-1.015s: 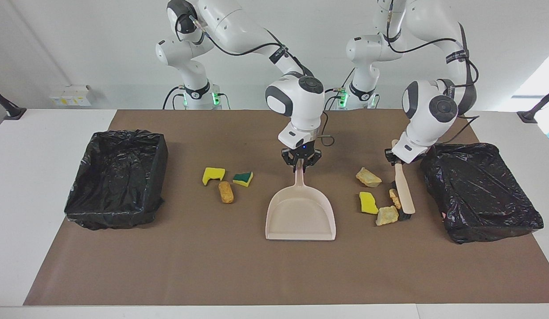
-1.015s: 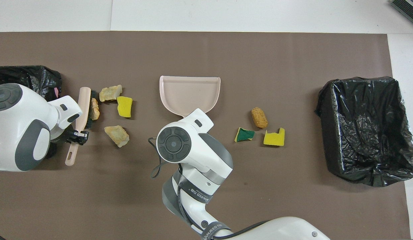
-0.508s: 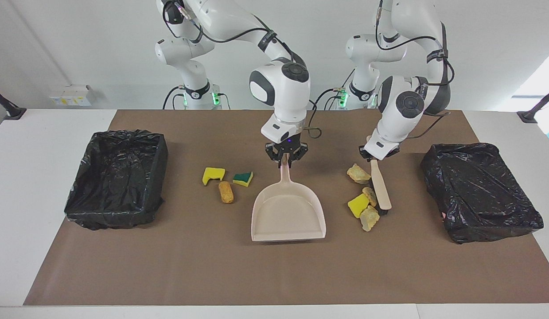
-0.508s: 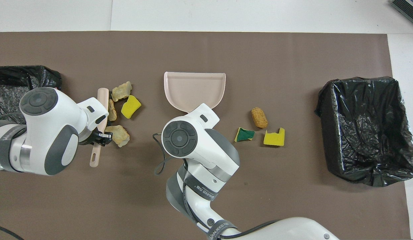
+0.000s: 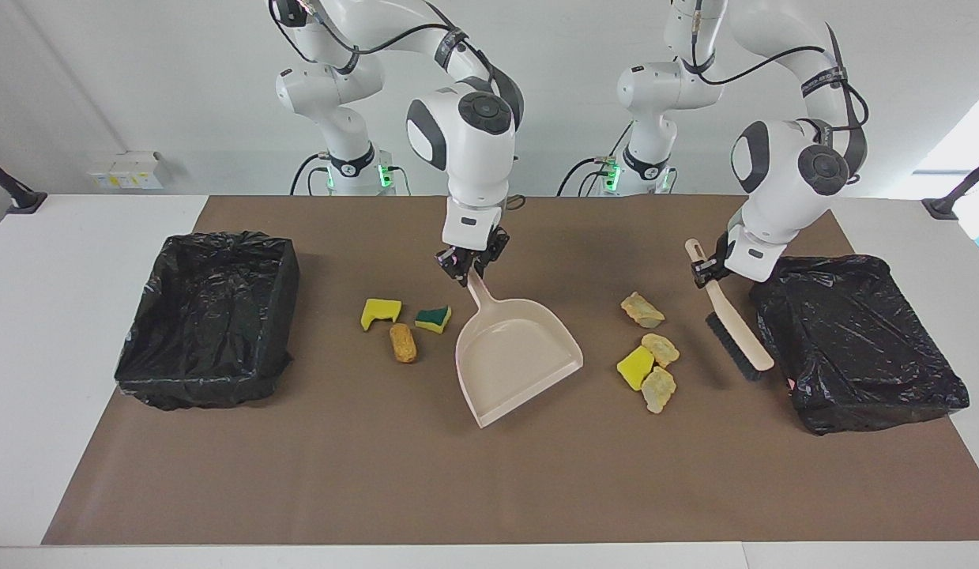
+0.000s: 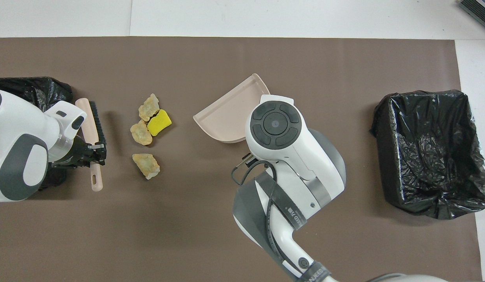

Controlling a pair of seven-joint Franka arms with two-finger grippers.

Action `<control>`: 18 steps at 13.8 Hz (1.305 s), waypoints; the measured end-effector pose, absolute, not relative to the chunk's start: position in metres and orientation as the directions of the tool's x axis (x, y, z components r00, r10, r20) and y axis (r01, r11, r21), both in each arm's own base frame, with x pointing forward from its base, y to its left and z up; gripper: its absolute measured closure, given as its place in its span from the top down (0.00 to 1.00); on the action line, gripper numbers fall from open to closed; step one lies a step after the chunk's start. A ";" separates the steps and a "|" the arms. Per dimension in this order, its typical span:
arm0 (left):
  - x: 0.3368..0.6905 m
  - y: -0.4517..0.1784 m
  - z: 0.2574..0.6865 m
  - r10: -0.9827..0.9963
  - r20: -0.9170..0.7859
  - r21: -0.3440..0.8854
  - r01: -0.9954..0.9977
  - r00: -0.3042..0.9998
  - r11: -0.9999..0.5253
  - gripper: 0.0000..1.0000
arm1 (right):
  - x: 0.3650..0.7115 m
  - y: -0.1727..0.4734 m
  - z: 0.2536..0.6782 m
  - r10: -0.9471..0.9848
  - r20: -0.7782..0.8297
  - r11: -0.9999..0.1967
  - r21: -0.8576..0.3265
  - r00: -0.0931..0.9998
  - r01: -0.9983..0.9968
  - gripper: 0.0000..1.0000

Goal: Sweep and dump trash in bin
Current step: 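Place the dustpan beside the beige trash pile with the right gripper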

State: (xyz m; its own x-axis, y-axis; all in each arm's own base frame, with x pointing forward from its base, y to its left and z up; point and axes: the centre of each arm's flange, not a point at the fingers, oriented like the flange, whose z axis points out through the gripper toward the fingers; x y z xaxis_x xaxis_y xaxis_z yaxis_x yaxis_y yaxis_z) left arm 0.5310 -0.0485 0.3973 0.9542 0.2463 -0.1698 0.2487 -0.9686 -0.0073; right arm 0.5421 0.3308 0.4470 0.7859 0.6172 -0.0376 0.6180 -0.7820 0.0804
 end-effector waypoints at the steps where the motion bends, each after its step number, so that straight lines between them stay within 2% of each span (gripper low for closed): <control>1: 0.528 -0.052 0.388 0.241 -0.170 -0.006 0.243 0.956 -0.970 0.26 | 0.544 0.325 0.444 0.685 -0.053 -0.723 0.075 0.727 0.686 0.31; 3: 0.516 -0.066 0.369 0.159 -0.187 -0.001 0.161 0.969 -0.987 0.26 | 0.555 0.303 0.438 0.819 -0.080 -0.566 0.054 0.568 0.823 0.31; 5: 0.506 -0.084 0.358 0.099 -0.201 -0.001 0.101 0.975 -0.995 0.26 | 0.562 0.282 0.429 0.880 -0.100 -0.464 0.031 0.464 0.886 0.31; 11: 0.480 -0.121 0.345 0.028 -0.199 -0.006 0.027 0.980 -1.000 0.26 | 0.567 0.299 0.388 0.951 -0.075 -0.298 0.022 0.299 0.954 0.31; 15: 0.464 -0.182 0.346 -0.023 -0.193 0.064 -0.011 0.981 -0.998 0.26 | 0.573 0.299 0.385 0.998 -0.056 -0.039 0.023 0.040 0.999 0.31; 18: 0.438 -0.241 0.349 -0.115 -0.191 0.095 -0.098 0.975 -0.991 0.26 | 0.569 0.300 0.380 0.999 -0.043 -0.001 0.002 0.001 1.000 0.31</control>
State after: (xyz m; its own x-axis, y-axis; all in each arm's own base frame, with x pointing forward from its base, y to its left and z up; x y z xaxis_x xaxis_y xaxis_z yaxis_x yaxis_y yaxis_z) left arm 0.4381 -0.2411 0.3490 0.9749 -0.1148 -0.1907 -0.0981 -0.9906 0.0948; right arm 0.5692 0.3001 0.3799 0.0007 0.9991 -0.0429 1.0000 -0.0006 0.0022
